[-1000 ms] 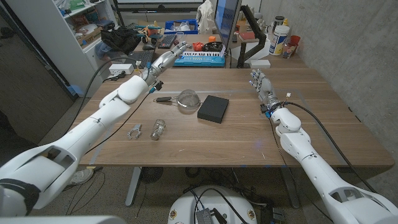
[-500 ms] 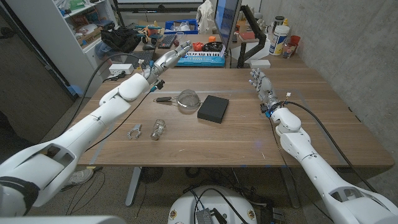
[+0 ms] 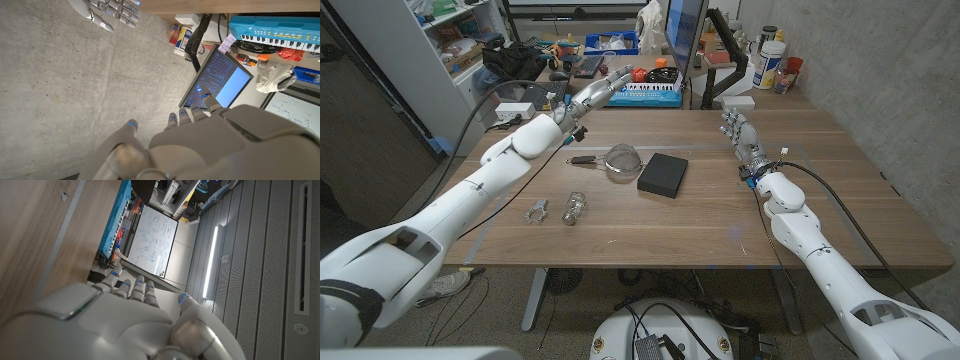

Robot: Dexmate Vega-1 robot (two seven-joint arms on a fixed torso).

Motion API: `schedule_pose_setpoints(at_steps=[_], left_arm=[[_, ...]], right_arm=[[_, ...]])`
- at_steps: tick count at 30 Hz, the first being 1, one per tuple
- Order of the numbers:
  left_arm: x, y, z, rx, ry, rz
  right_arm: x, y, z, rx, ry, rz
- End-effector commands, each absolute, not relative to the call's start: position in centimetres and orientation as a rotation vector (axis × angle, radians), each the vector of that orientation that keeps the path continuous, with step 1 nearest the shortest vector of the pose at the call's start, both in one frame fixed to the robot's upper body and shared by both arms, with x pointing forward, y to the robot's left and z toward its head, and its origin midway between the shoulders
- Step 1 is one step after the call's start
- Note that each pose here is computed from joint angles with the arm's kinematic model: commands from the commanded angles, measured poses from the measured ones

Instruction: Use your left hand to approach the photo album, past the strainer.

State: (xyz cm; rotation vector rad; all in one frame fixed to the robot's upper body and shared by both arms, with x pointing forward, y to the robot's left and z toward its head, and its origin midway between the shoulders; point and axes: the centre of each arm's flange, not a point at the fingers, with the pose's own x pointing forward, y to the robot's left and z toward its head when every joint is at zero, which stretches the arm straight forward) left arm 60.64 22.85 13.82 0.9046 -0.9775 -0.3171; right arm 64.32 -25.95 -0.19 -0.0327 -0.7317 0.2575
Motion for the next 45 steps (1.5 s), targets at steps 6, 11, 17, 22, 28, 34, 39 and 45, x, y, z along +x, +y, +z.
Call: schedule_pose_setpoints(at_steps=[6, 11, 17, 22, 28, 34, 39, 45], left_arm=[[60.7, 21.3, 14.8, 0.99, -0.984, -0.342], [60.7, 21.0, 15.0, 0.997, -0.983, -0.351], [60.6, 20.7, 15.1, 1.011, -0.979, -0.359], [60.6, 20.4, 15.2, 1.025, -0.98, -0.367], [60.5, 20.2, 15.3, 1.035, -0.983, -0.371], [60.3, 19.9, 15.6, 1.058, -0.989, -0.377], [60.3, 19.6, 15.6, 1.082, -0.989, -0.385], [60.2, 19.2, 15.6, 1.112, -0.992, -0.396]], right_arm=[[64.2, -26.0, -0.1, -0.039, -0.744, 0.261], [64.2, -26.1, -0.2, -0.037, -0.744, 0.261], [64.1, -26.1, -0.3, -0.035, -0.747, 0.264], [64.1, -25.9, -0.2, -0.036, -0.753, 0.271], [64.0, -25.8, -0.1, -0.035, -0.757, 0.275], [64.0, -25.6, 0.1, -0.038, -0.765, 0.281], [63.9, -25.5, 0.2, -0.036, -0.77, 0.278], [63.8, -25.4, 0.4, -0.036, -0.778, 0.282]])
